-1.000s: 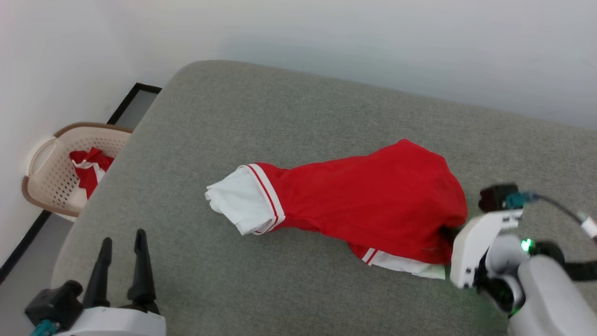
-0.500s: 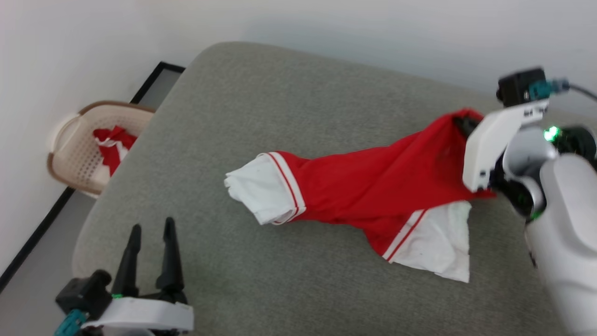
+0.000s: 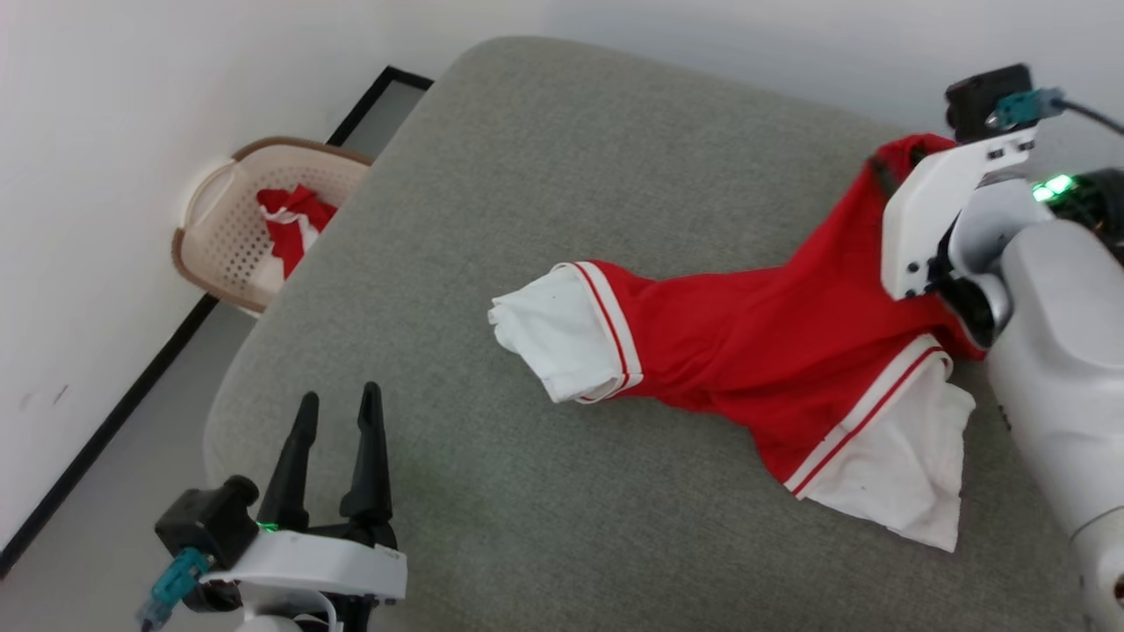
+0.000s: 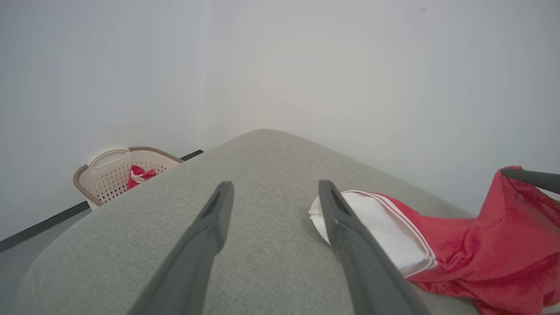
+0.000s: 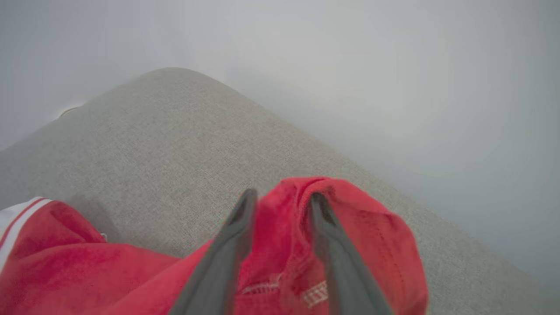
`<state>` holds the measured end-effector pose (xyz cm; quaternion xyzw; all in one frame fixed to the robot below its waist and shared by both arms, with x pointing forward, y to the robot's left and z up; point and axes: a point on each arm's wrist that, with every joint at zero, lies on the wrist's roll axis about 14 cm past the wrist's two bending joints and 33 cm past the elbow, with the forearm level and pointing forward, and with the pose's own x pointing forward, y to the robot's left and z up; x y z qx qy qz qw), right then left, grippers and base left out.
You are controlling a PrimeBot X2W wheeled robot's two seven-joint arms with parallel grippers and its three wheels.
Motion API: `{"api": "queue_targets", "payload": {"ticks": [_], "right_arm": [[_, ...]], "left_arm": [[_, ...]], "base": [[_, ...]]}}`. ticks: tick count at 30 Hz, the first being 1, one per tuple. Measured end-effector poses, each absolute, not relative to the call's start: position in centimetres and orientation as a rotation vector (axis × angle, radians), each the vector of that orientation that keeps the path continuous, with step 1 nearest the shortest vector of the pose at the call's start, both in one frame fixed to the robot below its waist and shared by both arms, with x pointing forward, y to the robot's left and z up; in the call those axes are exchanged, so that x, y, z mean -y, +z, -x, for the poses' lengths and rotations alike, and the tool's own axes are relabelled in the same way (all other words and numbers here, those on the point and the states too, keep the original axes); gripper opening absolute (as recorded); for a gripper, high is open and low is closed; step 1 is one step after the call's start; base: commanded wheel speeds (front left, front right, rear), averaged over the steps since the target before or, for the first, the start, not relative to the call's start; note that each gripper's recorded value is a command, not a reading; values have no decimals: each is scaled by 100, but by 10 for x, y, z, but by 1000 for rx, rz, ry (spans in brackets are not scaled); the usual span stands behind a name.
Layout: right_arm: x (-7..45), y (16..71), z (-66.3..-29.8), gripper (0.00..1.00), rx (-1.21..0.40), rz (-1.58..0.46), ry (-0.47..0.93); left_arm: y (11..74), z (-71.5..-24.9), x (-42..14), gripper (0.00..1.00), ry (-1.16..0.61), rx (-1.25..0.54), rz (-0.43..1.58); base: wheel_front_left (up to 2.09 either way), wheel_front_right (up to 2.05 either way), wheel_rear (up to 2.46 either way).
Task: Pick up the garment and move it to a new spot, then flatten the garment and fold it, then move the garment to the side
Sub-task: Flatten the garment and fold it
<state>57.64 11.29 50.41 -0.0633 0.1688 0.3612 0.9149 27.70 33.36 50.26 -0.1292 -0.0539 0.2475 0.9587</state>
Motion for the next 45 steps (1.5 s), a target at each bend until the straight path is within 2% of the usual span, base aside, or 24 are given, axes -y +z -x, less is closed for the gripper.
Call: {"api": "queue_targets", "payload": {"ticks": [7,13,19,26,34,38,45], "right_arm": [[-130,497,-560,100,-352,152,794],[-129,514,-546,100,-279,147,825],[-114,532,-534,100,-201,104,832],[-86,534,-517,100,-204,73,813],[-52,514,-502,100,-367,80,761],[-52,510,-492,100,-437,79,776],[-42,456,-462,100,-692,128,798]], "left_arm": [[501,-274,-337,100,514,108,263],[503,-272,-337,100,509,119,254],[503,-267,-339,100,505,123,244],[506,-268,-334,100,470,136,245],[512,-274,-327,100,429,160,252],[512,-275,-325,100,419,163,255],[509,-270,-324,100,424,152,256]], "base": [[0,0,0],[0,0,0],[0,0,0],[0,0,0],[0,0,0],[0,0,0],[0,0,0]]}}
